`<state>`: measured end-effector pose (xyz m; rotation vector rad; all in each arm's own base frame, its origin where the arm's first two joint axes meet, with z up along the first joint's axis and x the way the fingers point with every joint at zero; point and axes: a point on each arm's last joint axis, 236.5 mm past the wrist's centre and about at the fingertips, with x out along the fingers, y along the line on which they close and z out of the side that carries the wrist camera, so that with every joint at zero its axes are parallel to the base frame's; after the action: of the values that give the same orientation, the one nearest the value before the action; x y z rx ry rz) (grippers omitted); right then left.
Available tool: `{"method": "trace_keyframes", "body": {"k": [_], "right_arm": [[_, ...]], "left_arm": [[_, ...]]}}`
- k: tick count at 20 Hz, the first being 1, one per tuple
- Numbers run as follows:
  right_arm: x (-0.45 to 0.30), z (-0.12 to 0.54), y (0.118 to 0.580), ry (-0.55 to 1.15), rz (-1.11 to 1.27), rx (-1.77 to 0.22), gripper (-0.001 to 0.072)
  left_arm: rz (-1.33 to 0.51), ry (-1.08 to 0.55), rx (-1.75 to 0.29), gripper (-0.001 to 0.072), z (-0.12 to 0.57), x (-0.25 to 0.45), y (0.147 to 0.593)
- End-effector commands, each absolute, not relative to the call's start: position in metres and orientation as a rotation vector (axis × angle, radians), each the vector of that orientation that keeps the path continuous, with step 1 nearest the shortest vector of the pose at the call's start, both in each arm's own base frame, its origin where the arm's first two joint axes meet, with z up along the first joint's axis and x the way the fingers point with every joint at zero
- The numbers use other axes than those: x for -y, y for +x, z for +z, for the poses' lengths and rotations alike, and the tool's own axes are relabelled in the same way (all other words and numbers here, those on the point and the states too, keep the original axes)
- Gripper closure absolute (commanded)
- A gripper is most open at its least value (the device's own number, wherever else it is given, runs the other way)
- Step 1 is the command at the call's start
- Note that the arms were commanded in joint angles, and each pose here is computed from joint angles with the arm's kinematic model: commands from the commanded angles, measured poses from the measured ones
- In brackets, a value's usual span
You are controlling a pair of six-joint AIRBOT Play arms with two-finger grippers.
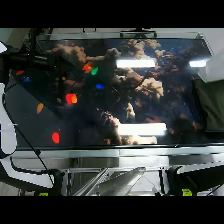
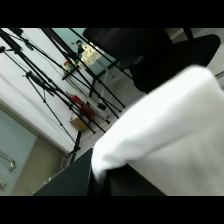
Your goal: Fold the shirts.
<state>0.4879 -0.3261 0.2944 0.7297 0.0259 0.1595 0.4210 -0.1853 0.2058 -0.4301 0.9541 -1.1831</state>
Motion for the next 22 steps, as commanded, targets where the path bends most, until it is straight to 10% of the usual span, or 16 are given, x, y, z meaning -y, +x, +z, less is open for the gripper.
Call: {"method": "trace_keyframes", "body": {"k": [1, 10, 22], "right_arm": [[0.313, 0.271, 0.445, 0.796, 0.240, -0.199, 0.0692], [0.266, 0.169, 0.362, 1.076, 0.109, -0.863, 0.0693], [0.281, 0.136, 0.314, 1.043, -0.337, -1.083, 0.0694]], "left_arm": [[-1.199, -0.423, -0.960, 0.0692, 0.206, 0.191, 0.418], [-1.331, -0.361, -1.052, 0.0692, 0.202, 0.218, 0.380], [-1.400, -0.323, -1.066, 0.0691, 0.203, 0.248, 0.363]]}}
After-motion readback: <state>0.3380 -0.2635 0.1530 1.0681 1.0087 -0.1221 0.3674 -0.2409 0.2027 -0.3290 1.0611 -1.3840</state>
